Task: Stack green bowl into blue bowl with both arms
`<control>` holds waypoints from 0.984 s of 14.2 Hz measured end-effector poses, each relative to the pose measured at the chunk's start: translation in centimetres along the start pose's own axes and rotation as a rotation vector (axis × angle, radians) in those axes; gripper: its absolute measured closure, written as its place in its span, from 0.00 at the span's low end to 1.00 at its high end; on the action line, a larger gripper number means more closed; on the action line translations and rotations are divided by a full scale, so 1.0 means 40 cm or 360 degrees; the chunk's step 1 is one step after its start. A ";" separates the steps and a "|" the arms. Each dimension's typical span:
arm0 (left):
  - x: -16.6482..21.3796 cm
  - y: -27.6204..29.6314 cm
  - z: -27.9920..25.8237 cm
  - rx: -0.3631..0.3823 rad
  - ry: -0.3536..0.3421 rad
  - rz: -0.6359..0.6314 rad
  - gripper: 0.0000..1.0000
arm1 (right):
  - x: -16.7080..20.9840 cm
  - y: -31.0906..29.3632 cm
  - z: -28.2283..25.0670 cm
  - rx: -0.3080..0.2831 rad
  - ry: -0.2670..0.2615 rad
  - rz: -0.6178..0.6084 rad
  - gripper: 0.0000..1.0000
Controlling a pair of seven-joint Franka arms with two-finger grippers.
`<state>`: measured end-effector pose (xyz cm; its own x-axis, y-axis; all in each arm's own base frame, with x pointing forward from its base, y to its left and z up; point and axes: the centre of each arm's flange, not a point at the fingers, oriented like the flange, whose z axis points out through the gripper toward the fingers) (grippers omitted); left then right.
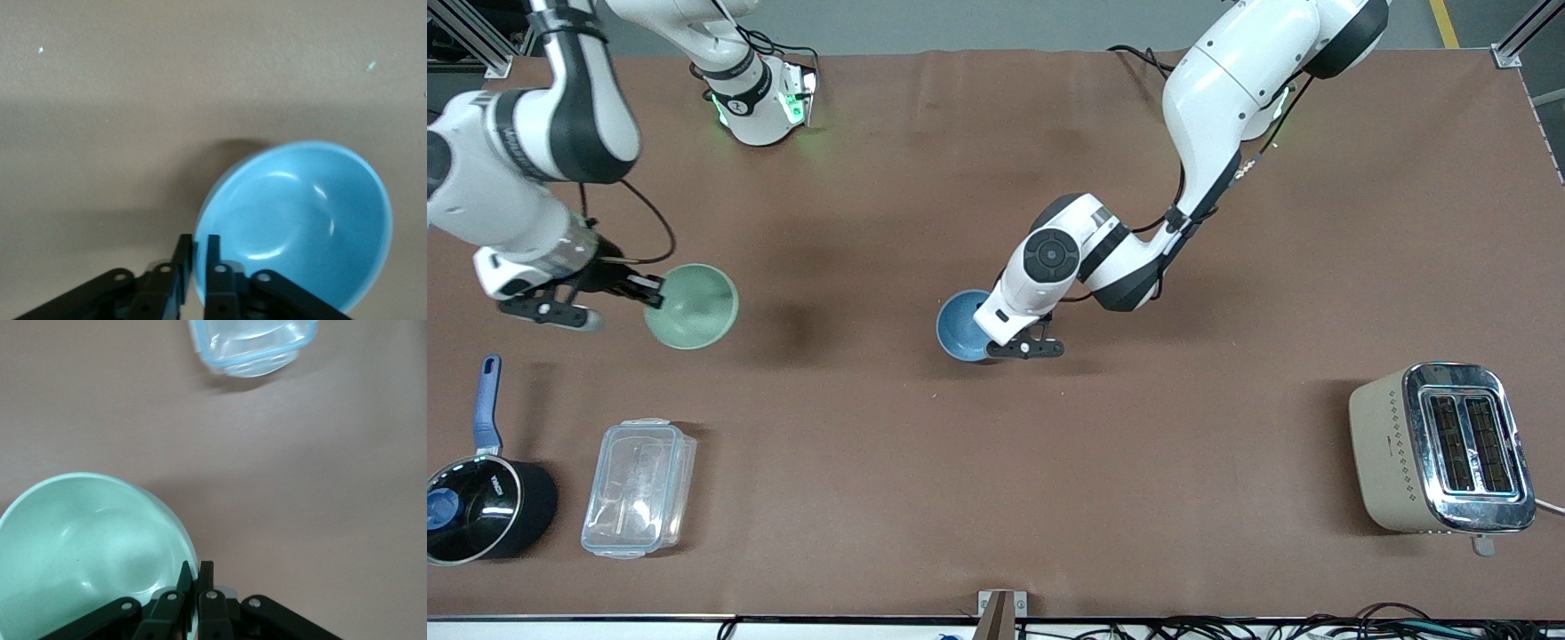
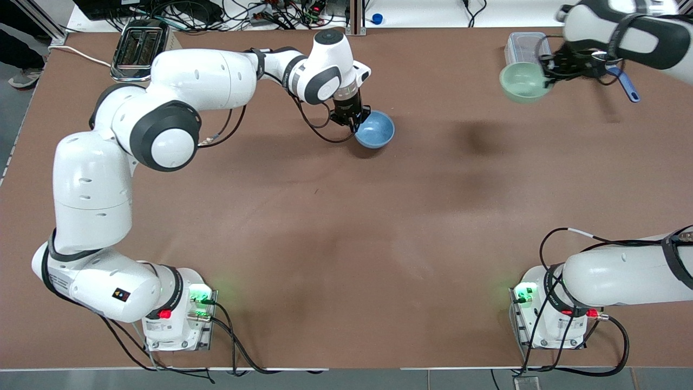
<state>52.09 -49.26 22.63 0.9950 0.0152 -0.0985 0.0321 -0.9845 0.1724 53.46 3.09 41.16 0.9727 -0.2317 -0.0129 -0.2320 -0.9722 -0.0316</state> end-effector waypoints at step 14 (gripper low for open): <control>0.323 -0.571 -0.798 0.0293 0.0409 0.0085 0.00 | -0.266 -0.868 0.294 0.0062 0.0128 0.0436 0.95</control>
<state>67.21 -20.98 48.68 0.9869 -0.0168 0.1606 -0.0150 -0.9998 -0.0121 51.09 39.69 30.66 0.8708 -0.4888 0.0532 -0.4845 -0.8715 -0.0761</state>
